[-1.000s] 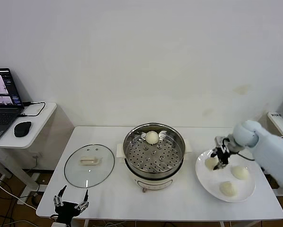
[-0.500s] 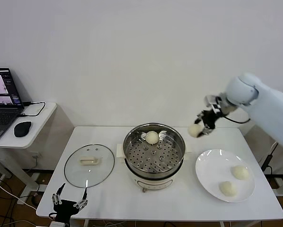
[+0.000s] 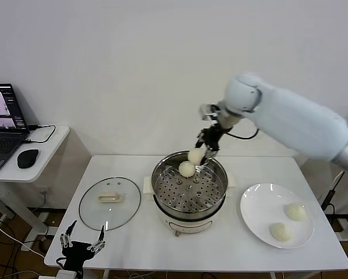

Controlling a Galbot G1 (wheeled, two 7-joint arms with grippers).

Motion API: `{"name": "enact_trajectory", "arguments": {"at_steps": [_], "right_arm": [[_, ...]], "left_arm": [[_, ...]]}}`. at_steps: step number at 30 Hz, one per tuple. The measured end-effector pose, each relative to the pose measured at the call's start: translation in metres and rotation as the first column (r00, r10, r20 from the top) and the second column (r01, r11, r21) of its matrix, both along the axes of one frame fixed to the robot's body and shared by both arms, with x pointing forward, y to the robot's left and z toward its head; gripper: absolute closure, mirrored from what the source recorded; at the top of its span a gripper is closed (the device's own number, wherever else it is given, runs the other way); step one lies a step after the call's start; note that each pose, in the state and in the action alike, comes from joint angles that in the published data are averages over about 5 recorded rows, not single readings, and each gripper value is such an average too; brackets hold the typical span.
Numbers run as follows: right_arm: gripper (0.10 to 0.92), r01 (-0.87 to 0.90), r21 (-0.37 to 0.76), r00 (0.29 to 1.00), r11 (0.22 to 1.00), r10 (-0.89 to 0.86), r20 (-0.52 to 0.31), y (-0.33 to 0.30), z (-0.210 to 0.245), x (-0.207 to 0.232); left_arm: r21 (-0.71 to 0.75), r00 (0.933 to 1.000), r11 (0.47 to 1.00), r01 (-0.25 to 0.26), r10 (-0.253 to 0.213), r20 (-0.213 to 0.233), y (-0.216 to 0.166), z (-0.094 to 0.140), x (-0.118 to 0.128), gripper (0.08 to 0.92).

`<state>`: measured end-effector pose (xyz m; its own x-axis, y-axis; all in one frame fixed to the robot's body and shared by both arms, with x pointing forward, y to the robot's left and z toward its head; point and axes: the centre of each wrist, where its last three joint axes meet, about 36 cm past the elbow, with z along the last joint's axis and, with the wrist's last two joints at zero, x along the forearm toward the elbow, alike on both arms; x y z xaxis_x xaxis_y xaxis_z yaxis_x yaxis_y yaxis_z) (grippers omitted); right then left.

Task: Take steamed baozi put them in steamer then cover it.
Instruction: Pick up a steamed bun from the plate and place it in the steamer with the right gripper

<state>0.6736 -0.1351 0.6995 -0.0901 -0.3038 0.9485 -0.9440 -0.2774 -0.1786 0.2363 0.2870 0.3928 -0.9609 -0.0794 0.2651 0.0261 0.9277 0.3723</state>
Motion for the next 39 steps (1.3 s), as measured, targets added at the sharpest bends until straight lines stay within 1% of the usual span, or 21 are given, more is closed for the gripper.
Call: {"name": "enact_trajectory", "arguments": {"at_steps": [8,15,26,28,31,36,39], "right_arm": [[0.471,-0.026,-0.039,0.999,0.999,0.024,-0.048,0.054,-0.037,0.004],[0.471,-0.043,-0.069,0.997,0.997,0.038,-0.072,0.087,-0.066,0.004],[0.470,-0.051,-0.103,0.996,0.993,0.042,-0.084,0.110,-0.097,0.002],[0.459,-0.054,-0.105,0.995,0.993,0.045,-0.087,0.113,-0.101,0.001],[0.399,-0.057,-0.106,0.995,0.993,0.048,-0.091,0.116,-0.107,0.000],[0.258,-0.055,-0.106,0.995,0.993,0.045,-0.092,0.120,-0.114,0.000],[0.211,-0.051,-0.102,0.995,0.994,0.042,-0.090,0.120,-0.114,0.000]], "left_arm": [[-0.003,0.9997,1.000,0.002,-0.002,0.025,-0.001,0.007,0.003,0.177],[-0.008,0.9996,1.000,0.003,-0.003,0.029,-0.002,0.008,0.003,0.177],[-0.019,0.9989,1.000,0.012,-0.011,0.045,-0.006,0.010,0.007,0.177],[-0.022,0.9989,1.000,0.013,-0.012,0.046,-0.007,0.010,0.008,0.177],[-0.024,0.9988,1.000,0.015,-0.014,0.047,-0.008,0.009,0.009,0.177],[-0.022,0.9987,1.000,0.014,-0.013,0.049,-0.006,0.010,0.009,0.177],[-0.022,0.9987,1.000,0.012,-0.011,0.049,-0.006,0.010,0.009,0.177]]}}
